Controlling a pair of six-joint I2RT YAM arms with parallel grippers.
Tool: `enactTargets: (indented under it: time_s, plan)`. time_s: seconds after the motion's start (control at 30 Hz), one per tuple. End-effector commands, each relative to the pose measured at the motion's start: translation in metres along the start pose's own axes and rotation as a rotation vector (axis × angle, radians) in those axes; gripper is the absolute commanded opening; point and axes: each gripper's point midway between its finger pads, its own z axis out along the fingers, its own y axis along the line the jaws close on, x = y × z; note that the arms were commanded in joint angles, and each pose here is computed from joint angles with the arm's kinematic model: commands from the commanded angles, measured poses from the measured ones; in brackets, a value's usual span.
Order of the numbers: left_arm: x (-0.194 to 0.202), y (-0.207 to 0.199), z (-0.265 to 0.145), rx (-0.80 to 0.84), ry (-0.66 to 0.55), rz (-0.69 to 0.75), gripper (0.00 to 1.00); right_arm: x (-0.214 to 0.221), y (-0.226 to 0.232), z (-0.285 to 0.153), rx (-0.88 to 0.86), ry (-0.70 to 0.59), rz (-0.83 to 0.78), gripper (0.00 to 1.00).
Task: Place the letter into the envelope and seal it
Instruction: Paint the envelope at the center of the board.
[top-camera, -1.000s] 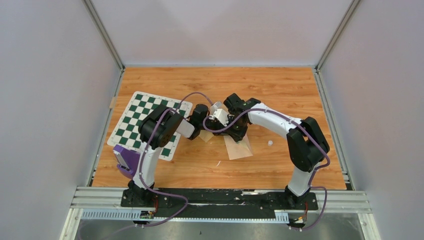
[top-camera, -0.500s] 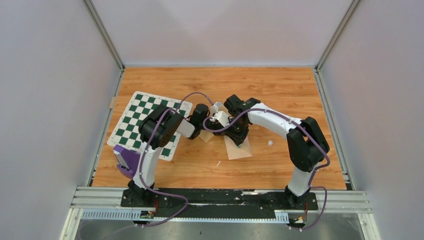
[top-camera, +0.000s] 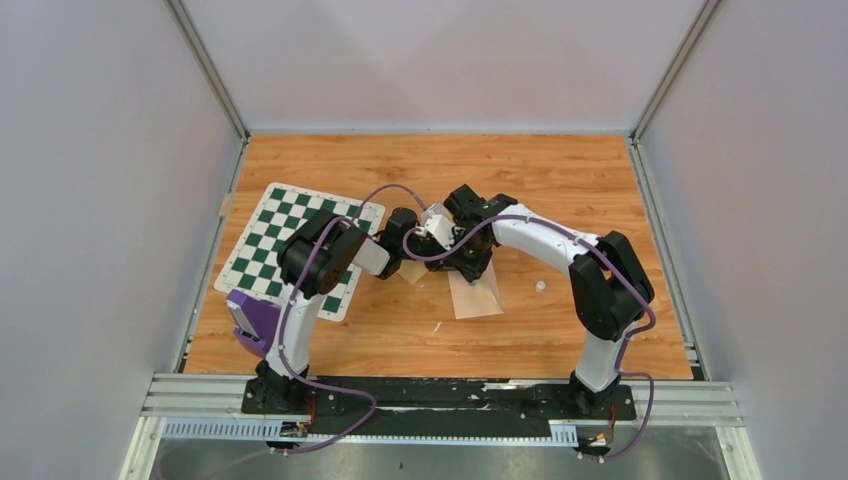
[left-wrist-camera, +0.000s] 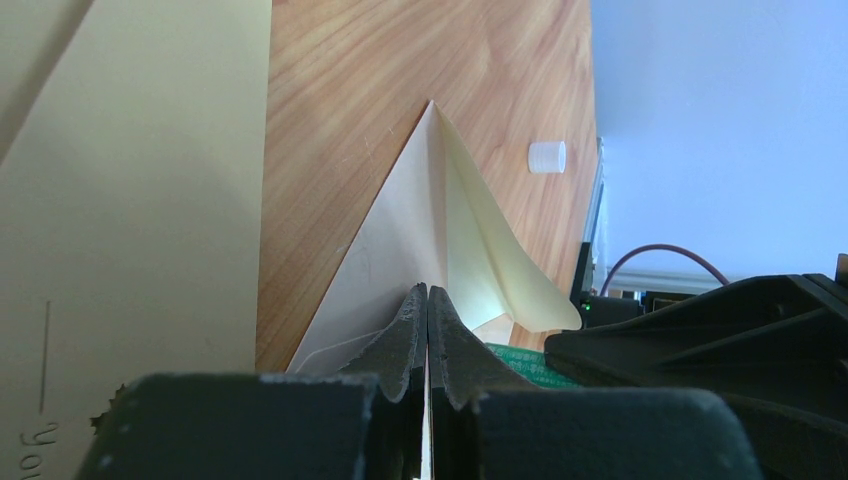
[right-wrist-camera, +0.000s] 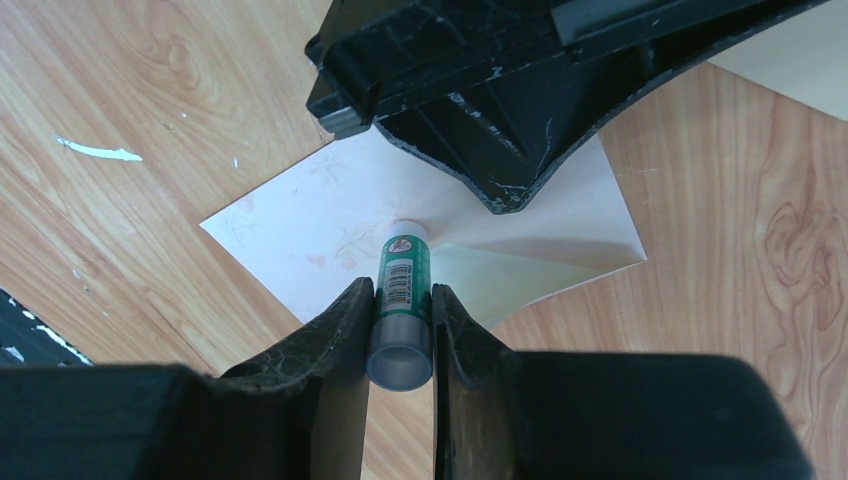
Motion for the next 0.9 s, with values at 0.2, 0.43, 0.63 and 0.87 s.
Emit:
enactTargets:
  time_s: [0.2, 0.43, 0.63, 0.87]
  plan:
    - [-0.001, 0.014, 0.003, -0.045, -0.007, -0.001, 0.00, -0.019, -0.034, 0.003, 0.106, -0.054, 0.023, 0.00]
    - [-0.001, 0.014, 0.002, -0.045, -0.009, 0.001, 0.00, -0.012, -0.038, 0.008, 0.118, -0.039, 0.036, 0.00]
    - [0.000, 0.015, 0.003, -0.047, -0.007, -0.001, 0.00, -0.009, -0.023, 0.007, 0.060, -0.038, 0.053, 0.00]
    - [-0.002, 0.014, 0.003, -0.046, -0.008, 0.000, 0.00, 0.006, -0.001, 0.006, 0.003, 0.016, 0.066, 0.00]
